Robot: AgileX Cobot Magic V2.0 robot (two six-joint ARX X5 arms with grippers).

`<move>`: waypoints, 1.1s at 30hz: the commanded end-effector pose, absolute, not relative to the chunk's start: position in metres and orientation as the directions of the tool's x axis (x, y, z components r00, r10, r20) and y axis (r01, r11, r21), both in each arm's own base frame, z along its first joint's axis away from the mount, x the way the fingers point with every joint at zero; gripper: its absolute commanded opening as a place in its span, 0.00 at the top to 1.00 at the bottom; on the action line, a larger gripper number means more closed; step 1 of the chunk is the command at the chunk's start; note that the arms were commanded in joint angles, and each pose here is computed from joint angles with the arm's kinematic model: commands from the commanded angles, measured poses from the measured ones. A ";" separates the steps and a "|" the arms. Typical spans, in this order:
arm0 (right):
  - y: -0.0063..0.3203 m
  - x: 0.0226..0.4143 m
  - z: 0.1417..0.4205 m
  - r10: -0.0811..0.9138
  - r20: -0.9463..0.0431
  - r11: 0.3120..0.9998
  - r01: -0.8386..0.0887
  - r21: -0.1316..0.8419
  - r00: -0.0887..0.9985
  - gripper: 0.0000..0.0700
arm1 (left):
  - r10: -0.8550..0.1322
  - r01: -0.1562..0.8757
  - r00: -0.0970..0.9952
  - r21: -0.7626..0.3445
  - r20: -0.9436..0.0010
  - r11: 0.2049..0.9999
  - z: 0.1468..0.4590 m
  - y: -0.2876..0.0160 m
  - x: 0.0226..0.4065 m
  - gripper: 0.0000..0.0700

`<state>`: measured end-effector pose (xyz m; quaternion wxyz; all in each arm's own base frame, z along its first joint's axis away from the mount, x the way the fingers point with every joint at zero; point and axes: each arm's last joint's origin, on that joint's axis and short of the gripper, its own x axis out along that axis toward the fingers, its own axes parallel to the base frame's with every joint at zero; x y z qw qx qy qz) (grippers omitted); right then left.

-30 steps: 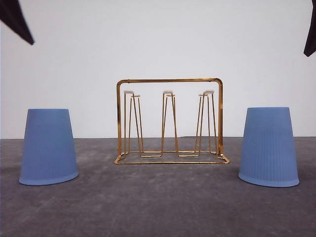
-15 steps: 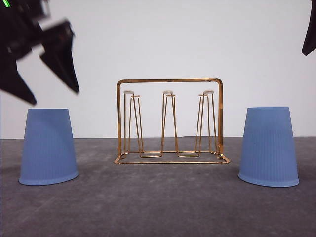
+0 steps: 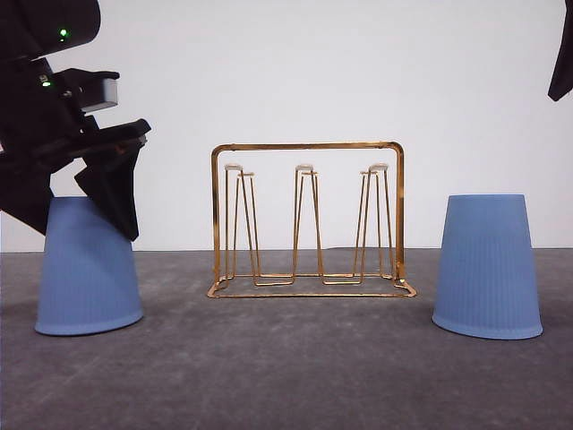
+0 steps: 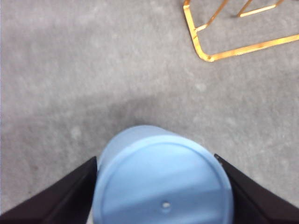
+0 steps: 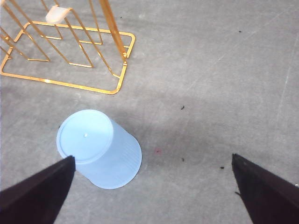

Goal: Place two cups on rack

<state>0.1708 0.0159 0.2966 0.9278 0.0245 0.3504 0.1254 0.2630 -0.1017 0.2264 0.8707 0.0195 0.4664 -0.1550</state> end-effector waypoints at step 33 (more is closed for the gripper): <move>0.016 0.171 0.299 0.255 -0.651 0.966 -0.223 0.133 0.715 0.00 | -0.415 0.500 0.629 -0.067 -0.657 0.863 0.314 -0.181 0.335 0.49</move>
